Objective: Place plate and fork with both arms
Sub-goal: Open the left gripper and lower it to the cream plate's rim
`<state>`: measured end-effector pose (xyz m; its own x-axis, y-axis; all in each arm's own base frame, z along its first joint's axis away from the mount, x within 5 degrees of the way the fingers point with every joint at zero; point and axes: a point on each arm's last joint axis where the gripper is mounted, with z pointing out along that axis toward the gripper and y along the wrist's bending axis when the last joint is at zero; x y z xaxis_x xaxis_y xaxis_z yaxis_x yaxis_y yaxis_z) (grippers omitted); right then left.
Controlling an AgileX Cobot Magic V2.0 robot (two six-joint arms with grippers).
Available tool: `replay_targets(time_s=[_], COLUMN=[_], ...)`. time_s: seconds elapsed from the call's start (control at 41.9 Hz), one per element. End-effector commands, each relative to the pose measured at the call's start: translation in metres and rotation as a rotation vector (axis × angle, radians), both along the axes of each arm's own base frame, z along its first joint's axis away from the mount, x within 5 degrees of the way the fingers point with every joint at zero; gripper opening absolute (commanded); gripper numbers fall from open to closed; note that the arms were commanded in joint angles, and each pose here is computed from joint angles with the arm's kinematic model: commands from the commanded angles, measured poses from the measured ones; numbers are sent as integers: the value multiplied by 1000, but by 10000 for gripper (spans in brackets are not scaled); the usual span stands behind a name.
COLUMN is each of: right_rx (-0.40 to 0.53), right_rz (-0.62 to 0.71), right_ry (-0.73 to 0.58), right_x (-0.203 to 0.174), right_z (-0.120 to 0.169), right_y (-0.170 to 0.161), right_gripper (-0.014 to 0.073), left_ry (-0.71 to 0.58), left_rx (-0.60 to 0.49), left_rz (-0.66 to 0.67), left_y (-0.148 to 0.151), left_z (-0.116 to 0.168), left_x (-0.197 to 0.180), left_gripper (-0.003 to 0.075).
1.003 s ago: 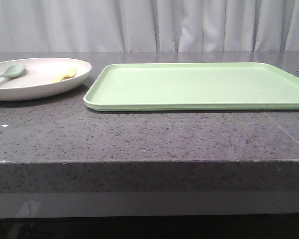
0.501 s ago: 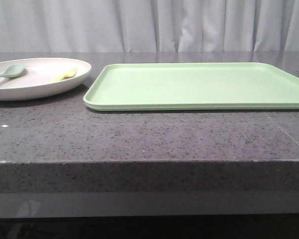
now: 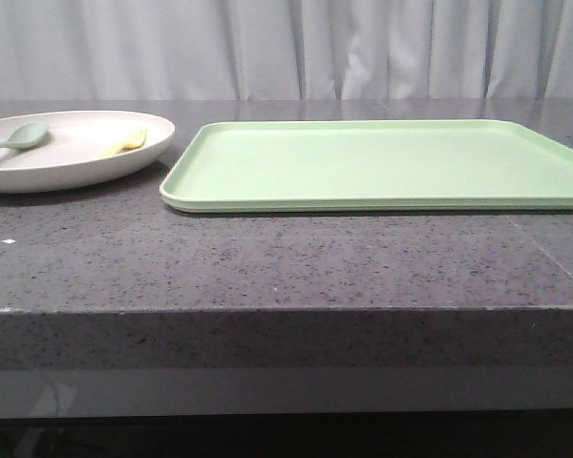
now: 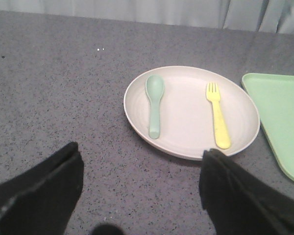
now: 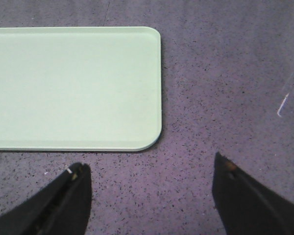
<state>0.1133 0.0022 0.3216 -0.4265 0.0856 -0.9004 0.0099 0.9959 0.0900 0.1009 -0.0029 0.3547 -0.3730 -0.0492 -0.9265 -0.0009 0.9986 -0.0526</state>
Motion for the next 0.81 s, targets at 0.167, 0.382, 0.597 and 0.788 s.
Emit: replay_targets(time_s=[0.167,0.382,0.597,0.788], right_rx=[0,0,0,0], right_rz=[-9,-9,-9,-9], right_ry=[-95,-95,-95,-95], right_x=[3,3,3,3], right_z=[17,17,17,17], right_y=[-1,-1,-1,-1], right_gripper=[541,541,541,541], left_ry=[111,346,439,415], left_rx=[19,81,-24,-240], left_rz=[15,3,-44,-99], left_y=[-2,-4,10,39], left_z=[18,0,-13,-23], left_x=[48,106,162,203], left_gripper=[536,535,535,535])
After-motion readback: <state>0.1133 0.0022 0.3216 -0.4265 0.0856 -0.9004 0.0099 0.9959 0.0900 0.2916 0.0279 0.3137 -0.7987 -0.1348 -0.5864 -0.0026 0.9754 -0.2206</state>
